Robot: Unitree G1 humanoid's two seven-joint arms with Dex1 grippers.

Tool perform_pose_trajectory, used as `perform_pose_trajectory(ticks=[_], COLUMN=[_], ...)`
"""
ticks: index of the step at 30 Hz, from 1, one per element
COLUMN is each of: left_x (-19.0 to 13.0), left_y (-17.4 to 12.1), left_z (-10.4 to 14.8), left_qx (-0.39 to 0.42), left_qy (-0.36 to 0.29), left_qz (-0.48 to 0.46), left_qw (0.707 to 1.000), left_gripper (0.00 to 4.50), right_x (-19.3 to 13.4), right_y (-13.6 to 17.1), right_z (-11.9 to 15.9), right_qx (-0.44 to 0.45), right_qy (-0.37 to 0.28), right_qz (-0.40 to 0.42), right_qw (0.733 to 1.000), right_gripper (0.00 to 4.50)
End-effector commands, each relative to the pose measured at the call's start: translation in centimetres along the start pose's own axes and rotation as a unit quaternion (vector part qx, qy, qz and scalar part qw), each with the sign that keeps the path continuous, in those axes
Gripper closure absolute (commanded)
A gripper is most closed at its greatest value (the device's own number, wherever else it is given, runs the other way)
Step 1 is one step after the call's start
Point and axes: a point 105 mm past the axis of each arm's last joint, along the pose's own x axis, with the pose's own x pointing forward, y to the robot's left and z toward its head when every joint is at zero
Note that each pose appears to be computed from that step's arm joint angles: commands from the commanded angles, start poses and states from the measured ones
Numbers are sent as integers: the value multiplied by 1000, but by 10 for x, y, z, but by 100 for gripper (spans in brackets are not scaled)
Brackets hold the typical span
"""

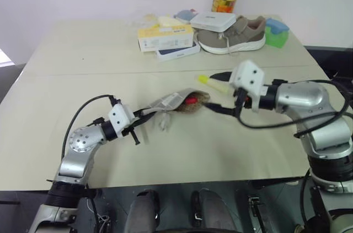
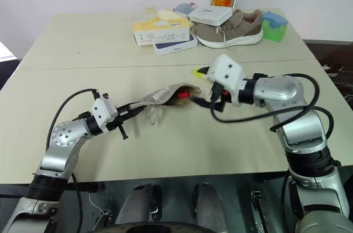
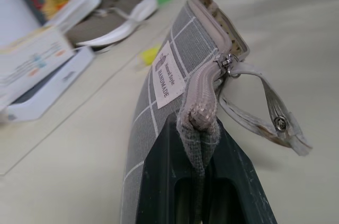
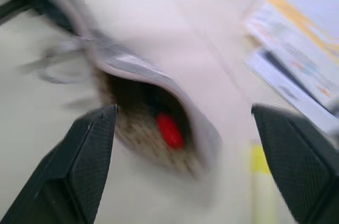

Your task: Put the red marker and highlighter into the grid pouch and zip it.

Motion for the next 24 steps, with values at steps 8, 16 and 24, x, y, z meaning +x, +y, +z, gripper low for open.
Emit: perform_pose_trajectory(ticks=[8, 16, 24], left_x=[-3, 0, 3], left_y=[23, 22, 22], left_z=[-11, -13, -8], left_qx=[34, 18, 13], left_qy=[21, 24, 22], left_qz=[96, 118, 123], left_qw=[995, 993, 992], left_gripper=[450, 450, 450], right_x=[31, 48, 50], right_y=[-53, -70, -63], right_z=[-75, -106, -115], right_qx=[134, 193, 204], right_qy=[70, 80, 84], right_qz=[-140, -162, -143], right_qw=[979, 964, 965], right_gripper=[14, 14, 204])
